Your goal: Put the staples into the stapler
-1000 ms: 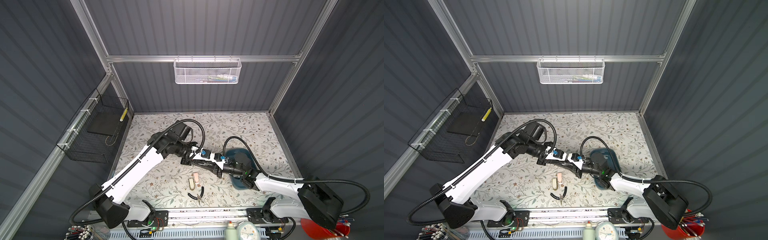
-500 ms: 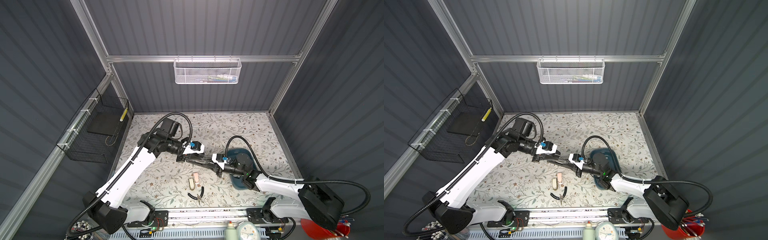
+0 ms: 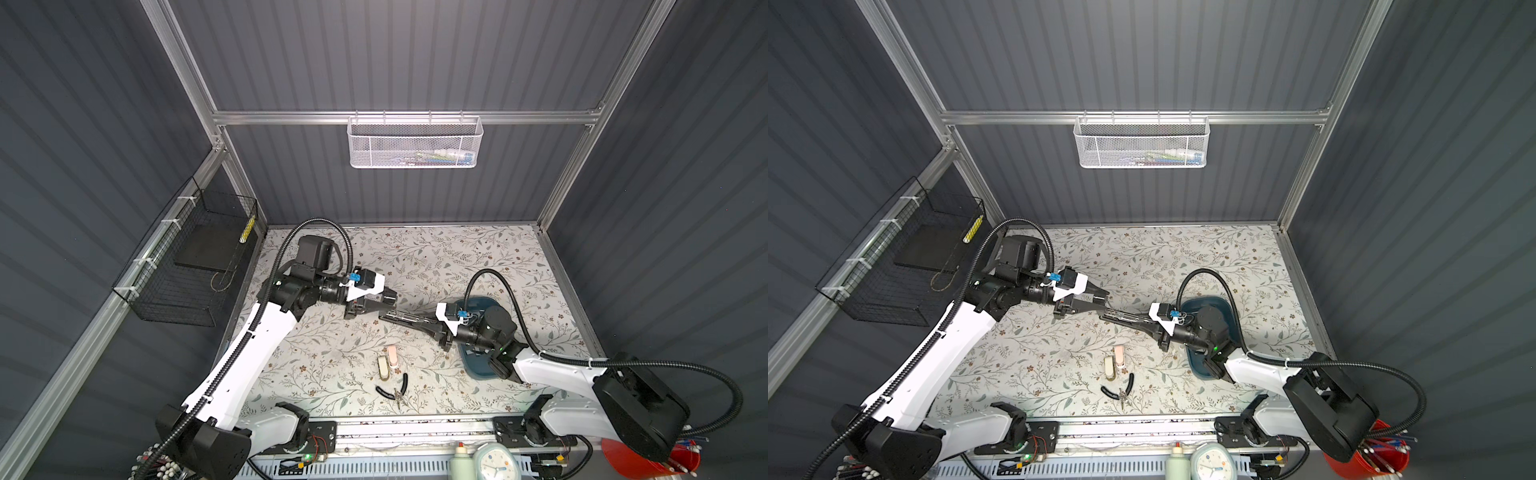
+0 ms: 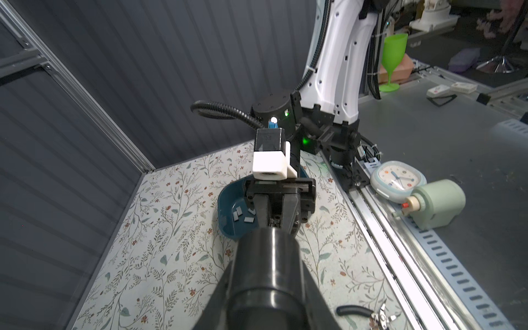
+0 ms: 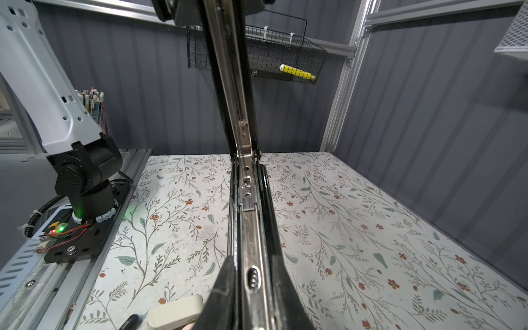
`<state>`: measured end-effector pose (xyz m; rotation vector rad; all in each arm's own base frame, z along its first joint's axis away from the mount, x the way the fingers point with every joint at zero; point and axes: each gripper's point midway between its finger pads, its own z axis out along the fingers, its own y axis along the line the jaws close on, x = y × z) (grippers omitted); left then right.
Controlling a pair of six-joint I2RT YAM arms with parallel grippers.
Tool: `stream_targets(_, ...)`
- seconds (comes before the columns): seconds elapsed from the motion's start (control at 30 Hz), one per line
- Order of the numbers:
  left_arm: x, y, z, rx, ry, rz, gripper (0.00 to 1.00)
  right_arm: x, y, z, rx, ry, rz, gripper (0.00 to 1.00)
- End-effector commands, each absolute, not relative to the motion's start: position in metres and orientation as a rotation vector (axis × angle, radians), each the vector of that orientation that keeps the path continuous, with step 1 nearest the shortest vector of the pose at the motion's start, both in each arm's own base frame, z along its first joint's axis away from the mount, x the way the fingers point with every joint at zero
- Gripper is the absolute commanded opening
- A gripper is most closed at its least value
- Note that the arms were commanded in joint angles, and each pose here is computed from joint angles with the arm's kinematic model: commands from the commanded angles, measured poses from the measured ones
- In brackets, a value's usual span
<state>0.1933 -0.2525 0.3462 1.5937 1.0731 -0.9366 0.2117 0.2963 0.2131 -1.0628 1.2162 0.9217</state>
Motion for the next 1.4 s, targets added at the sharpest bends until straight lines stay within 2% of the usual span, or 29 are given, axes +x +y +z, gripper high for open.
stream_targets(0.0,0.19,-0.246,0.391,1.539,0.851,-0.882,0.0,0.216,0.284,0.211,-0.972,1.259,0.974,0.0)
stream_targets(0.37,0.192,-0.245,0.398,1.493,0.792,-0.87,0.0,0.215,0.27,0.228,-0.898,1.203,1.014,0.0)
stream_targets(0.63,0.209,-0.247,0.401,1.406,0.842,-0.839,0.0,0.209,0.268,0.251,-0.843,1.156,1.104,0.0)
stream_targets(1.03,0.229,-0.248,0.402,1.27,0.934,-0.867,0.0,0.198,0.25,0.276,-0.742,1.107,1.113,0.0)
stream_targets(1.07,0.232,-0.248,0.401,1.258,0.95,-0.867,0.05,0.198,0.248,0.276,-0.738,1.111,1.111,0.0)
stream_targets(1.17,0.241,-0.246,0.4,1.206,1.003,-0.855,0.09,0.194,0.246,0.282,-0.743,1.111,1.103,0.0)
stream_targets(1.3,0.258,-0.24,0.4,1.071,1.09,-0.831,0.24,0.194,0.244,0.284,-0.728,1.111,1.097,0.0)
stream_targets(1.37,0.261,-0.236,0.396,1.018,1.105,-0.823,0.26,0.192,0.242,0.286,-0.721,1.098,1.101,0.0)
